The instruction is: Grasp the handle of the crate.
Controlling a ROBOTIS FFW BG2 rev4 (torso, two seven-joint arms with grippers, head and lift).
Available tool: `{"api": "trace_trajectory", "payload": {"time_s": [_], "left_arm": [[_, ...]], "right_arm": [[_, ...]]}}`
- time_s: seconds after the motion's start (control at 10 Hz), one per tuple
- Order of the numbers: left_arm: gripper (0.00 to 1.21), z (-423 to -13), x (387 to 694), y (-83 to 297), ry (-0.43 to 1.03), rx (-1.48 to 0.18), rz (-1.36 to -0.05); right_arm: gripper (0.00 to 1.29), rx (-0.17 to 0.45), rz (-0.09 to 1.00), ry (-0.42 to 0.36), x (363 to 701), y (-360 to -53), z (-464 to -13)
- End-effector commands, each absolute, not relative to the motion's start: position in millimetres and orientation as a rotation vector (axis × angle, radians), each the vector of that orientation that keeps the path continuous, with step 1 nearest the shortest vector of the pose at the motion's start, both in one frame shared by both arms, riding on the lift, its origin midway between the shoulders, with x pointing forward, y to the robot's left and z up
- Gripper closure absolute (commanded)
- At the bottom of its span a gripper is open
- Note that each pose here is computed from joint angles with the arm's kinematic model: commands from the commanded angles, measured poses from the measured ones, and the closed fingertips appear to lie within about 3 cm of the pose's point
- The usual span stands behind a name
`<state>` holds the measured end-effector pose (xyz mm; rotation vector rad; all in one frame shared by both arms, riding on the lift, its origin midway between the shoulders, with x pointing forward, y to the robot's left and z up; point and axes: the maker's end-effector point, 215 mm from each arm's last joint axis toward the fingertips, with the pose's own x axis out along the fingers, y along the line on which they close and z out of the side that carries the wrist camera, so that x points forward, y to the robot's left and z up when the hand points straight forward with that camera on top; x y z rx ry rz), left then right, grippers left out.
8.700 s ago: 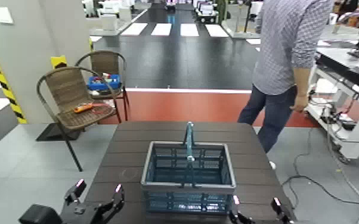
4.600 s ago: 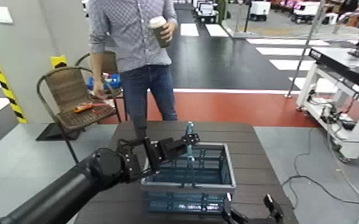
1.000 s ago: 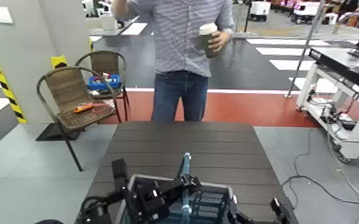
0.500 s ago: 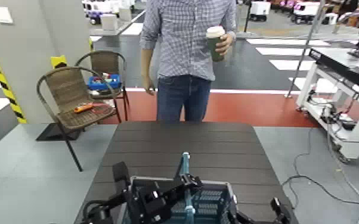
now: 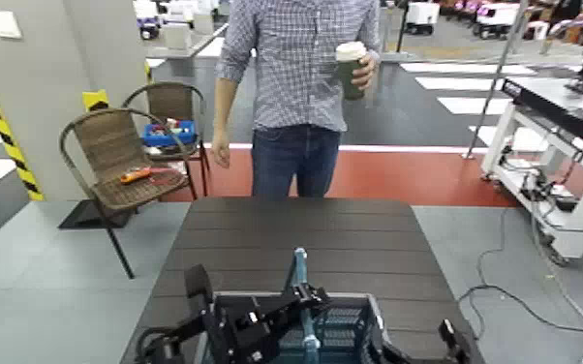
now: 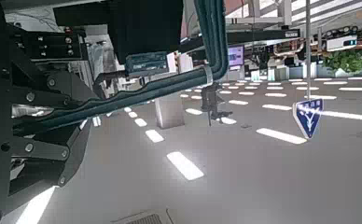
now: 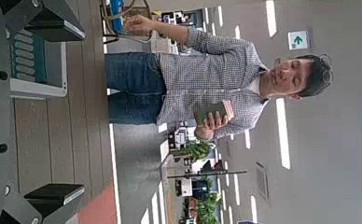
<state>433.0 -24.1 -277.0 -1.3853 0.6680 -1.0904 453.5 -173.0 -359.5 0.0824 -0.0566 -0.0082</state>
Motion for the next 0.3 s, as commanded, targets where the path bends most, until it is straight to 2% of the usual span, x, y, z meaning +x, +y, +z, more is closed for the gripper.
{"api": "trace_trajectory", "payload": {"time_s": [0.1, 0.3], "left_arm": [[1.20, -277.7, 433.0, -24.5, 0.670, -1.387, -1.091], [1.20, -277.3, 433.1, -24.8, 0.670, -1.389, -1.092]], "right_arm": [[0.15, 0.081, -0.009, -0.053, 454.0, -173.3, -360.1], [0.15, 0.055, -0.006, -0.044, 455.7, -173.7, -359.0]]}}
